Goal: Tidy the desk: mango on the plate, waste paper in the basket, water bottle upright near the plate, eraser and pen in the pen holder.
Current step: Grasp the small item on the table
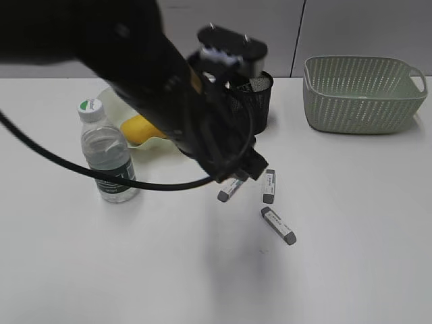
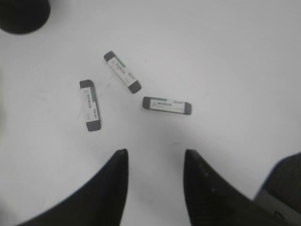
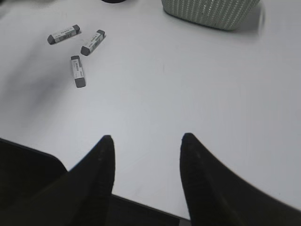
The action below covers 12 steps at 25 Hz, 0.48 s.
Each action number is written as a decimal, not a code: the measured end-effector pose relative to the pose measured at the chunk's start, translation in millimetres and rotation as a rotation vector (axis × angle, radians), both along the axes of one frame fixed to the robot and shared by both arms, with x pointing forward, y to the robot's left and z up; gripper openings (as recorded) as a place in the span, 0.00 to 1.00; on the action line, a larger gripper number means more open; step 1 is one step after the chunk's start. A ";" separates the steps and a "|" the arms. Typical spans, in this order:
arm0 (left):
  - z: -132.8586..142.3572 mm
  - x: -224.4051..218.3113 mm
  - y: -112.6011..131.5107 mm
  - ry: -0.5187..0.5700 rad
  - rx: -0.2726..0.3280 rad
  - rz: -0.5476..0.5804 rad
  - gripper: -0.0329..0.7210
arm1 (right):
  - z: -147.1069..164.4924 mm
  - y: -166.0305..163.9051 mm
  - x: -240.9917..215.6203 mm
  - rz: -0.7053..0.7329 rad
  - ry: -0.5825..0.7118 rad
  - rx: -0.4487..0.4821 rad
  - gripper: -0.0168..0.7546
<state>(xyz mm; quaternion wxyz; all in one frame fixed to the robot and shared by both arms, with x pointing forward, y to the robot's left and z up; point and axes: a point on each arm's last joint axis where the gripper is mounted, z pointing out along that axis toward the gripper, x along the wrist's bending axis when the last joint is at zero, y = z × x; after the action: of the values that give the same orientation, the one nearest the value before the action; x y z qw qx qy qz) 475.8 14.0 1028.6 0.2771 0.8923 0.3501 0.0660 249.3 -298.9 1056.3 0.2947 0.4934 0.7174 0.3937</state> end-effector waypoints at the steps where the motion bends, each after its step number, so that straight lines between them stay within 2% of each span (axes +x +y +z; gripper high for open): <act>1: -18.2 11.2 -8.6 0.021 0.037 0.007 0.53 | 0.0 0.0 0.0 0.000 0.000 0.000 0.50; 3: -47.0 29.2 -22.5 0.032 0.105 -0.003 0.60 | 0.0 0.0 0.0 0.000 0.000 0.000 0.50; 6: -77.1 52.0 -41.2 0.042 0.176 -0.013 0.64 | 0.0 0.0 0.0 0.000 0.000 0.000 0.50; 9: -92.7 75.0 -53.5 0.051 0.203 0.006 0.65 | 0.0 0.0 0.0 0.000 0.000 0.000 0.50; 12: -105.0 96.6 -54.5 0.073 0.221 0.048 0.66 | 0.0 0.0 0.0 0.000 0.000 0.000 0.50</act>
<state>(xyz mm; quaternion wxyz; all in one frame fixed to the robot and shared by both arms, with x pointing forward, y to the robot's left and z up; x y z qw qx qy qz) 572.4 -40.5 923.6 0.1624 0.9106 0.3719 0.0784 249.3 -298.9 1056.3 0.2947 0.4934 0.7174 0.3938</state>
